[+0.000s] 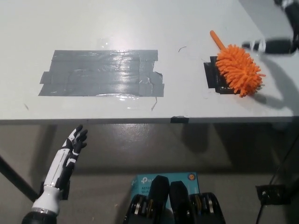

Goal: A person hands an oraange duster to the robot and the robot grabs it with its right hand and places it on the black marked spot infron tof it on the desk

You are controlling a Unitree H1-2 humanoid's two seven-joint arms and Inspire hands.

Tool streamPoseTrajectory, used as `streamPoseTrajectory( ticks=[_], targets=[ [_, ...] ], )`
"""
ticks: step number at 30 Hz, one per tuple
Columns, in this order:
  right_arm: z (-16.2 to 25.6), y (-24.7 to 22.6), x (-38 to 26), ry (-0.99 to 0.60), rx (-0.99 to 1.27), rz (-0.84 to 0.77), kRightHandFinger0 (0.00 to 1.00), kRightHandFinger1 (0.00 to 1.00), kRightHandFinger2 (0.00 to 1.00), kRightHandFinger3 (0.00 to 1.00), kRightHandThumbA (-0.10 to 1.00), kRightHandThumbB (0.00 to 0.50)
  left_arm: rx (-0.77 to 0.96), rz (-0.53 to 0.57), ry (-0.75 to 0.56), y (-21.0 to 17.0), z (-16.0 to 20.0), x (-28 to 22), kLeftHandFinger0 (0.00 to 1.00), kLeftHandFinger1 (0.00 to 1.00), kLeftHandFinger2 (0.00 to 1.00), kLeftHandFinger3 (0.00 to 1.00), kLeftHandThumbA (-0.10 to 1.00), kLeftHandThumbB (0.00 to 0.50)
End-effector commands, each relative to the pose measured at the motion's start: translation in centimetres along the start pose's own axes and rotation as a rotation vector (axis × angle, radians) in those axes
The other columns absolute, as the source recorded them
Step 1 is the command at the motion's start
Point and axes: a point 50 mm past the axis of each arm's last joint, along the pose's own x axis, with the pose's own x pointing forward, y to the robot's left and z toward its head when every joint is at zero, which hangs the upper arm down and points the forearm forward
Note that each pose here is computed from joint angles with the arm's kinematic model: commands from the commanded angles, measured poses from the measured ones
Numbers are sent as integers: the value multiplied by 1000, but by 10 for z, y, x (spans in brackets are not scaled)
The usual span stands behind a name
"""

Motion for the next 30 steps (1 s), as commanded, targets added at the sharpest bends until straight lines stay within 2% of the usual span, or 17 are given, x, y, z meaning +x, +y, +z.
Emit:
streamPoseTrajectory(
  ticks=[1,4,6,13,14,16,19,20,22,23,25,26,29,30],
  targets=[
    [136,-3,-203,-669,109,-280,1000,1000,1000,1000,1000,144,1,-35,-118,-11,30,47,1000,1000,1000,1000,978,210],
    [127,23,-220,-682,175,-251,1000,1000,1000,1000,987,112,-7,-34,-119,-12,28,49,1000,1000,1000,1000,999,223],
    [122,46,-227,-610,210,-216,1000,1000,1000,1000,975,96,-13,-36,-112,-12,23,43,1000,1000,1000,1000,990,208],
    [74,90,-209,-396,299,-162,1000,1000,1000,1000,1000,150,-28,-37,-73,-17,11,27,1000,1000,1000,1000,970,218],
    [65,103,-204,-336,360,-130,1000,1000,1000,1000,932,134,-30,-33,-65,-17,9,23,1000,1000,1000,1000,961,215],
    [60,113,-206,-293,403,-105,1000,1000,1000,1000,908,127,-30,-32,-49,-18,6,15,1000,1000,1000,1000,957,220],
    [43,134,-229,-188,435,-63,1000,1000,1000,1000,866,108,-42,-35,5,-31,-10,-24,1000,1000,1000,1000,958,205],
    [33,139,-228,-131,497,-57,1000,1000,1000,1000,832,106,-52,-31,8,-31,-11,-27,1000,1000,1000,1000,956,183],
    [21,141,-226,-38,585,-55,1000,1000,1000,1000,862,136,-72,-22,10,-34,-9,-31,1000,1000,1000,1000,948,166],
    [21,134,-216,-49,562,-59,1000,1000,1000,1000,896,153,-76,-22,-4,-32,-3,-22,1000,1000,1000,1000,942,162],
    [24,125,-201,-74,551,-71,1000,1000,1000,1000,891,156,-74,-21,-29,-29,9,-8,1000,1000,1000,1000,947,162],
    [28,120,-189,-93,558,-80,1000,1000,1000,1000,883,148,-73,-20,-53,-25,20,3,1000,1000,1000,1000,944,156],
    [27,125,-159,-110,581,-89,1000,1000,1000,1000,868,146,-70,-7,-107,-17,36,27,1000,1000,1000,1000,936,180],
    [21,132,-150,-108,571,-85,1000,1000,1000,1000,860,132,-75,-4,-120,-16,39,34,1000,1000,1000,1000,929,161]
  ],
)
